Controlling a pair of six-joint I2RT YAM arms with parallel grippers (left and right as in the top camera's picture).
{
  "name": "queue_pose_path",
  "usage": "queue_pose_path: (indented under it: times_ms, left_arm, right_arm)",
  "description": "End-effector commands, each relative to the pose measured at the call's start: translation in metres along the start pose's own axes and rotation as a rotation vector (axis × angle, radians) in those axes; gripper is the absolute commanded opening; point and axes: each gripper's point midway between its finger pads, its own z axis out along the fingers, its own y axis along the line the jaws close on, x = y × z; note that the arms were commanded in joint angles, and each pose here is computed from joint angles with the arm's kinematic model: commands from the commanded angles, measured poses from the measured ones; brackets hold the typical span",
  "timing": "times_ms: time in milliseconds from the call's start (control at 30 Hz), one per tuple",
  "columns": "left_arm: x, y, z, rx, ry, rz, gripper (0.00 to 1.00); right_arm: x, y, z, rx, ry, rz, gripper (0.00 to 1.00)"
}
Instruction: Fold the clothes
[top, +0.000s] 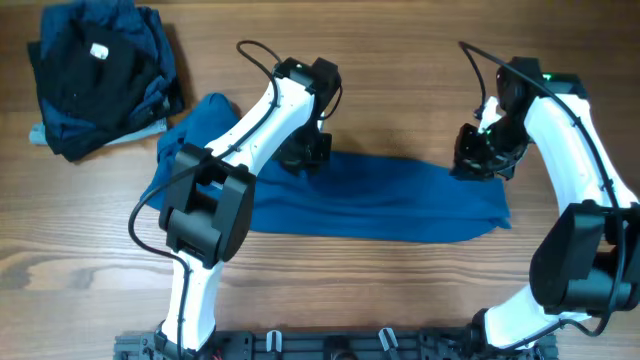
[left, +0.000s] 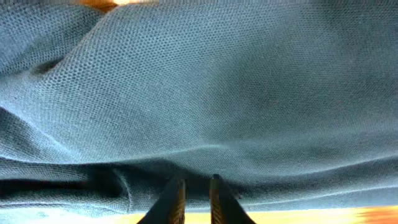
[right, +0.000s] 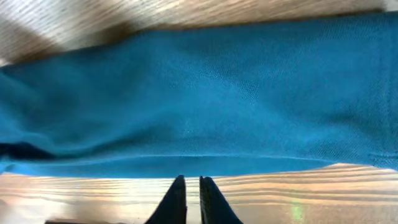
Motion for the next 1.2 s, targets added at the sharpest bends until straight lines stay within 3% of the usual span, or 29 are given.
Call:
queue_pose_path:
  times_ms: [0,167,333,600,800,933,1167]
  left_arm:
    - [-0.001,0.001,0.003,0.005,-0.011,-0.057,0.04]
    - [0.014,-0.007,0.023,0.072,0.066,-0.074,0.04]
    - [0.02,-0.002,0.034,0.054,0.085,-0.089,0.06]
    - [0.008,0.057,0.036,-0.034,0.072,-0.2,0.11]
    - [-0.002,0.108,0.032,0.002,0.074,-0.346,0.11]
    - [-0.009,0.13,0.031,0.018,0.056,-0.406,0.22]
    - [-0.01,0.173,0.029,0.048,0.055,-0.526,0.25]
  right_arm:
    - [0.019,-0.006,0.023,0.003,0.049,0.017,0.04]
    - [0.037,-0.026,0.079,0.007,0.08,0.09,0.06]
    - [0.036,-0.034,0.104,-0.001,0.042,0.121,0.1]
    - [0.022,-0.082,0.095,0.107,-0.019,0.267,0.1]
    - [0.016,-0.093,0.091,0.092,-0.031,0.239,0.1]
    - [0.002,-0.099,0.085,0.11,-0.087,0.283,0.21]
    - [-0.023,-0.109,0.051,0.072,-0.145,0.347,0.25]
